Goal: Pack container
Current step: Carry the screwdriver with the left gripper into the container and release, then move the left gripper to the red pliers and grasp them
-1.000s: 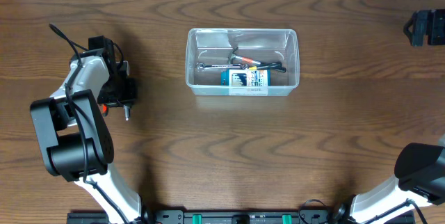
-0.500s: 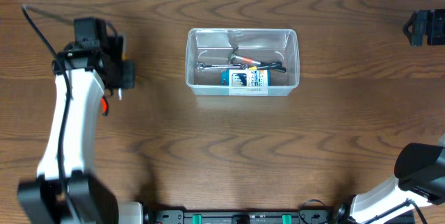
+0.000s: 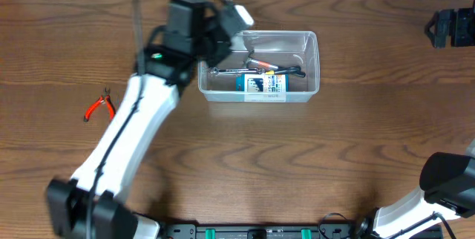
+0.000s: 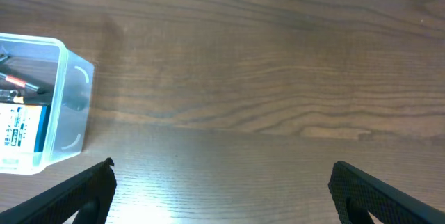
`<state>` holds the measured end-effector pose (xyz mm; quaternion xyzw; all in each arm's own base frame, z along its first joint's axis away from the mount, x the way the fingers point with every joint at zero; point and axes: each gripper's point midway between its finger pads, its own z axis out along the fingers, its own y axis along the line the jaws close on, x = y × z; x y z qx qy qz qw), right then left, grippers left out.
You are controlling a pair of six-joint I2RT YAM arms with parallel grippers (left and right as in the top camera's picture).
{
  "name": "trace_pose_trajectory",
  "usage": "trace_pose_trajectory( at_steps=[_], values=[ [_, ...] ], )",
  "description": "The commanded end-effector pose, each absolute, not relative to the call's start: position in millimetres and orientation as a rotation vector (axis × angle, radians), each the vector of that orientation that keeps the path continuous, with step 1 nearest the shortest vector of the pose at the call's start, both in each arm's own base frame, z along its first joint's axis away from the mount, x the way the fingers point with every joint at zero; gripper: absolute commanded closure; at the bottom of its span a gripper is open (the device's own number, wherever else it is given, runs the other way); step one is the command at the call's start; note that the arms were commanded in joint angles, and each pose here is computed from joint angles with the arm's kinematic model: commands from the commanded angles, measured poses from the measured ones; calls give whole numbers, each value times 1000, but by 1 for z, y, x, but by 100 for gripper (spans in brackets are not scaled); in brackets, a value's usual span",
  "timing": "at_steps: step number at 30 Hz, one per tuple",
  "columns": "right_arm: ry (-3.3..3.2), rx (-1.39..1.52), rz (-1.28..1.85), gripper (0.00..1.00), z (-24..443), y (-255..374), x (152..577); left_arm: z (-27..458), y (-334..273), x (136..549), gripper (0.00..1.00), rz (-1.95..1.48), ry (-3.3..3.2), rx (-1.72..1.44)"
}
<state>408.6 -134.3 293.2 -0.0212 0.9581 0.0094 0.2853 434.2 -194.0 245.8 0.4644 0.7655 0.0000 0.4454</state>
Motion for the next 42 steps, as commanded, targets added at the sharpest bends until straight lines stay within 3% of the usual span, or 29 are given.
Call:
trace_pose_trajectory(
  at_steps=[1, 10, 20, 24, 26, 27, 33, 37, 42],
  values=[
    [2551, -56, 46, 1, 296, -129, 411, 207, -230, 440, 94, -41, 1839, 1324],
    [2552, -56, 47, 1, 295, -129, 411, 75, -249, 434, 94, -130, 2060, 1497],
    [2552, -56, 46, 1, 295, -130, 410, 47, -243, 434, 93, -137, 2123, 1506],
    [2552, -57, 46, 1, 295, -130, 410, 47, -242, 434, 45, -141, 2148, 1481],
    [2552, -55, 46, 1, 295, -130, 410, 47, -240, 434, 16, -139, 2169, 1455],
    [2552, -55, 46, 1, 295, -130, 410, 48, -238, 435, 11, -129, 2182, 1434],
    [2552, -55, 46, 1, 296, -130, 410, 82, -227, 437, 0, -82, 2227, 1298],
    [2552, -55, 46, 1, 295, -130, 410, 149, -197, 436, 2, 19, 2252, 1059],
    [2550, -56, 45, 1, 296, -130, 411, 234, -122, 407, 2, 137, 2249, 848]
  ],
)
